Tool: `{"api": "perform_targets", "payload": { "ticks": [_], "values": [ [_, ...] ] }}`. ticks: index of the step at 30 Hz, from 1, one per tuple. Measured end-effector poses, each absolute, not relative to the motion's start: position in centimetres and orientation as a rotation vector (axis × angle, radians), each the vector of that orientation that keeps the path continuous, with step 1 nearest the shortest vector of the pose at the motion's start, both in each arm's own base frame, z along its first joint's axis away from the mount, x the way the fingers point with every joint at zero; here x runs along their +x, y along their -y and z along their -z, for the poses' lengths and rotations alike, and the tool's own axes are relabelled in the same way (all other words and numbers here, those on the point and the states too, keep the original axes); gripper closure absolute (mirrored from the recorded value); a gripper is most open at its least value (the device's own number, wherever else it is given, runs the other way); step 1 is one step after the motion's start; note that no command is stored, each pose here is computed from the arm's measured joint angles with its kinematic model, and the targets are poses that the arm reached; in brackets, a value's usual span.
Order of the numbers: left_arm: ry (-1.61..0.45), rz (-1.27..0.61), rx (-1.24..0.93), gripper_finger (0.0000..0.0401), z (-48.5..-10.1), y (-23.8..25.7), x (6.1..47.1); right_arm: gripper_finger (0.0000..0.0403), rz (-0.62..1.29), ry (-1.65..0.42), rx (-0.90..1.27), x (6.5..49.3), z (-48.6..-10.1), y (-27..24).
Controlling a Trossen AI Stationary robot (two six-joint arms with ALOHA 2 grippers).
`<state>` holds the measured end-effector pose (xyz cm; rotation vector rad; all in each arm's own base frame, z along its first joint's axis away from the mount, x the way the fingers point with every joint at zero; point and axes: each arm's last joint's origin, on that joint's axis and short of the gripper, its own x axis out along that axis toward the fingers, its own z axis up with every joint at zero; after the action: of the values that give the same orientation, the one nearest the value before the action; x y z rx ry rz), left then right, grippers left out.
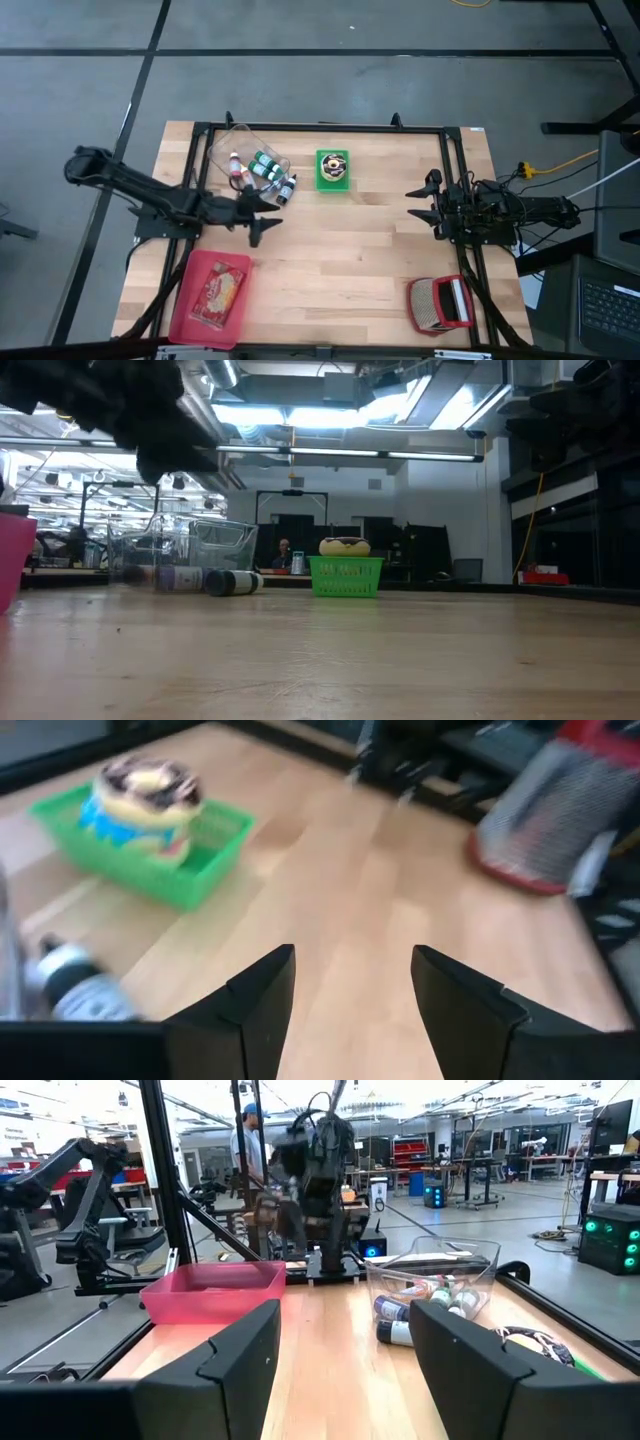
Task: Pick & Place Food Item
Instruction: Adjust the transparent bin
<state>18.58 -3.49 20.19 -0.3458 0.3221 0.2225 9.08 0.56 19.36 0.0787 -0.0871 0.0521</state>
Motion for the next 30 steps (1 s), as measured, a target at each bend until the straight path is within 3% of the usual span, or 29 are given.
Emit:
{"api": "perform_targets", "payload": {
  "ticks": [8, 17, 30],
  "values": [
    [-0.442, -0.419, -0.284, 0.0210, -17.4, 3.7, 20.1, 0.0176, -0.056, 0.087, 0.083, 9.1, -19.4, -0.6],
    [-0.636, -0.584, -0.169, 0.0255, -17.2, 2.5, 22.1, 0.0176, -0.056, 0.087, 0.087, 9.1, -19.4, -0.6],
    [-0.803, -0.802, -0.097, 0.0292, -15.3, -0.3, 21.3, 0.0176, -0.060, 0.086, 0.093, 9.1, -19.4, -0.6]
  ]
}}
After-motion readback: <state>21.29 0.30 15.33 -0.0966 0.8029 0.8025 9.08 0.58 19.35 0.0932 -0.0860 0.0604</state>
